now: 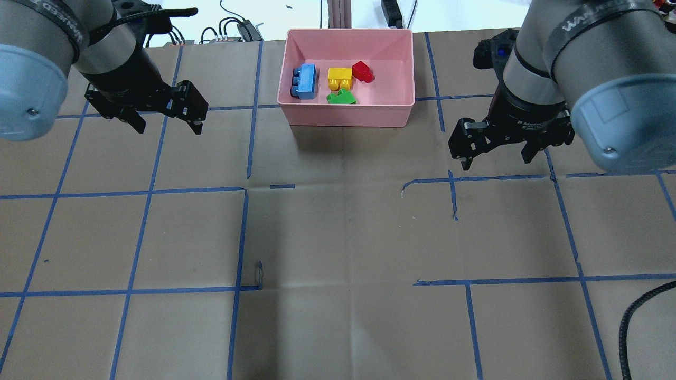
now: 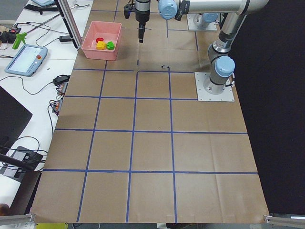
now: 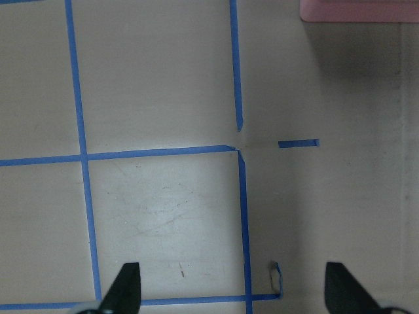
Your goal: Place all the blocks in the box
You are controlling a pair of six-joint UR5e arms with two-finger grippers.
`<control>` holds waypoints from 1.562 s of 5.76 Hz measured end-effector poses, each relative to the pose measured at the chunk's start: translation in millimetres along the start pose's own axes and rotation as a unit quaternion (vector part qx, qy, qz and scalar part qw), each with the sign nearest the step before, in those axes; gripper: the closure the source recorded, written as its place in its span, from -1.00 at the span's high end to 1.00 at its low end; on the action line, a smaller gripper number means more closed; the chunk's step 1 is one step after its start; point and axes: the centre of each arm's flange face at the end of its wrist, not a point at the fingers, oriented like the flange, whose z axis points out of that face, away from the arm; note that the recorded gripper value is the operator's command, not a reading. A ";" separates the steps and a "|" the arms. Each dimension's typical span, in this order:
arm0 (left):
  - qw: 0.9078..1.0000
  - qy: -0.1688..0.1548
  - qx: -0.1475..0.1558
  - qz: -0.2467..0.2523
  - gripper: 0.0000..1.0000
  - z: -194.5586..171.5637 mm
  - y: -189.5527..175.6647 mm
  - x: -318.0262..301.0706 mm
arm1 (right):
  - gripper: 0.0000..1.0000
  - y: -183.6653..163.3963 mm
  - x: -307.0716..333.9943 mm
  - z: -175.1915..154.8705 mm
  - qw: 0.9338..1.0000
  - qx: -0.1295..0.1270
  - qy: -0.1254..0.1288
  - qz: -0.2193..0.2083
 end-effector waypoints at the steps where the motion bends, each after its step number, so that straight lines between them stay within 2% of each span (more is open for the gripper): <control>1: 1.000 0.000 0.000 0.000 0.98 0.4 0.0 0.1 | 1.00 -0.2 0.0 0.2 1.000 0.000 0.000 0.000; 3: 1.000 0.000 -0.002 0.001 0.98 2.2 -0.9 0.1 | 1.00 -1.2 0.3 1.1 1.000 0.000 0.000 0.000; 4: 1.000 0.000 -0.002 0.001 0.98 3.0 -1.7 0.0 | 1.00 -5.1 0.7 -0.4 1.000 0.018 0.001 0.001; 5: 1.000 0.000 -0.003 0.001 0.98 3.6 -2.5 -0.1 | 1.00 -10.1 1.2 -4.1 0.999 0.048 0.003 -0.001; 6: 1.000 0.000 -0.002 0.000 0.98 3.6 -3.5 -0.2 | 1.00 -10.1 1.5 -7.8 0.998 0.060 0.006 -0.002; 9: 1.000 0.000 0.000 0.000 0.98 3.4 -4.6 -0.9 | 1.00 -9.7 1.0 -14.1 0.998 0.061 0.003 -0.004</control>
